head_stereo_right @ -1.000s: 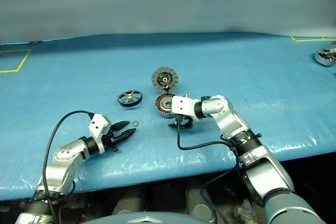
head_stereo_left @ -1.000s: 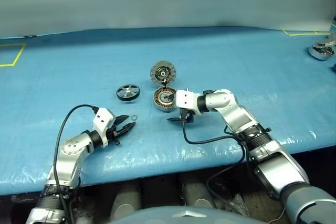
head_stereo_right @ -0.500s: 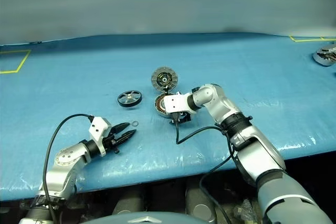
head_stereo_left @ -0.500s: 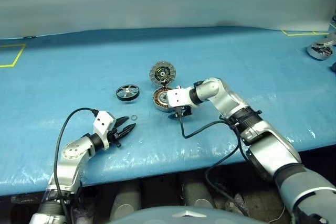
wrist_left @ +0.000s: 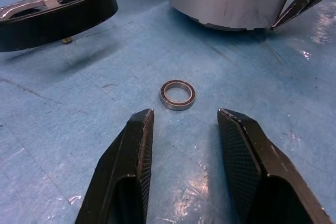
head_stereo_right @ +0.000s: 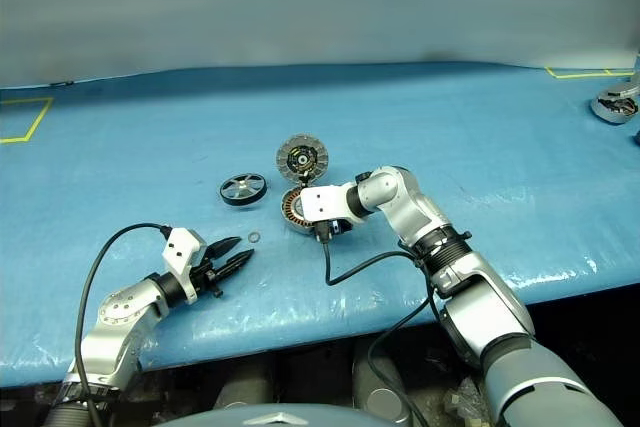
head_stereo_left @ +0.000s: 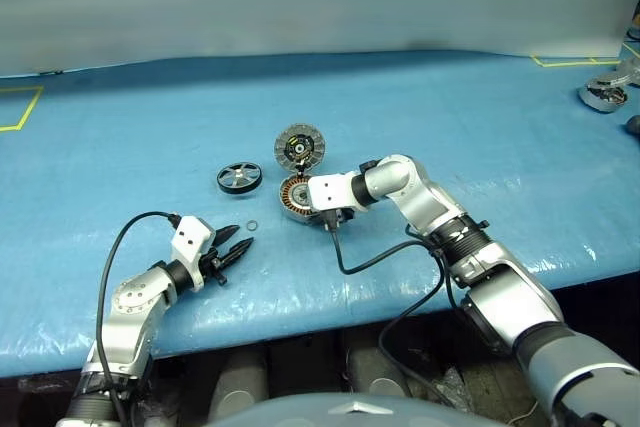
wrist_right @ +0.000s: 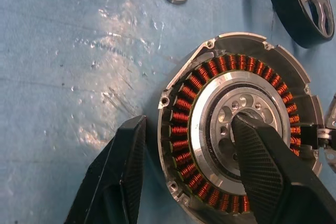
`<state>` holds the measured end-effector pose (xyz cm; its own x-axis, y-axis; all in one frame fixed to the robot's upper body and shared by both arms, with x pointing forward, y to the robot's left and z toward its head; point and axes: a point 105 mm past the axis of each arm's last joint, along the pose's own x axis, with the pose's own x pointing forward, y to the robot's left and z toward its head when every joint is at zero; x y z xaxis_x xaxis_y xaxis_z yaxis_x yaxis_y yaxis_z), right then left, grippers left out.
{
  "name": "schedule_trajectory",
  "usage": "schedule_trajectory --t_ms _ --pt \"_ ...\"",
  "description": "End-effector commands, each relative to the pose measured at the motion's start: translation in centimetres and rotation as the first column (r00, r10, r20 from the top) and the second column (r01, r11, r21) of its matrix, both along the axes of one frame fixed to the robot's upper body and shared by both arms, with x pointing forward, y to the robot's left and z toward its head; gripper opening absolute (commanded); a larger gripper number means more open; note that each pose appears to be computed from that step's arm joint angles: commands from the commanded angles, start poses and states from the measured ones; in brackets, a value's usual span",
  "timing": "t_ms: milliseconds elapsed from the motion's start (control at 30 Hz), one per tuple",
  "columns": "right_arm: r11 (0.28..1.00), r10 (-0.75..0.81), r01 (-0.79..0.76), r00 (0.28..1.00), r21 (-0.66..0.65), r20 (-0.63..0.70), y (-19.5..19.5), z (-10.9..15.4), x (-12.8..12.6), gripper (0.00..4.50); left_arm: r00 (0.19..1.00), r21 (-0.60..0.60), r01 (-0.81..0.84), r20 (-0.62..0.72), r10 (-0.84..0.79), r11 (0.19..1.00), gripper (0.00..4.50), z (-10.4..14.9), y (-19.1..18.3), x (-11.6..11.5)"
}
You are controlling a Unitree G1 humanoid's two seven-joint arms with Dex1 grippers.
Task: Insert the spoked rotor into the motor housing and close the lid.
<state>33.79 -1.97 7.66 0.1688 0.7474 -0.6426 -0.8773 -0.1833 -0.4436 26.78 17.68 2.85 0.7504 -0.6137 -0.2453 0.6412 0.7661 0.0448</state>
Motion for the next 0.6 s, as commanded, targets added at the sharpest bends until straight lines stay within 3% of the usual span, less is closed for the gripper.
schedule_trajectory --t_ms 33,600 --pt "0.998 0.026 -0.023 0.998 0.057 -0.065 2.1 -0.5 -1.9 2.35 0.998 0.01 -0.008 0.056 0.008 1.0 2.01 1.4 0.5 0.3" --pt "0.998 0.033 -0.024 0.987 0.057 -0.157 3.9 -1.4 -5.9 2.35 0.998 0.021 -0.038 0.059 0.037 0.999 2.01 1.2 1.0 0.2"
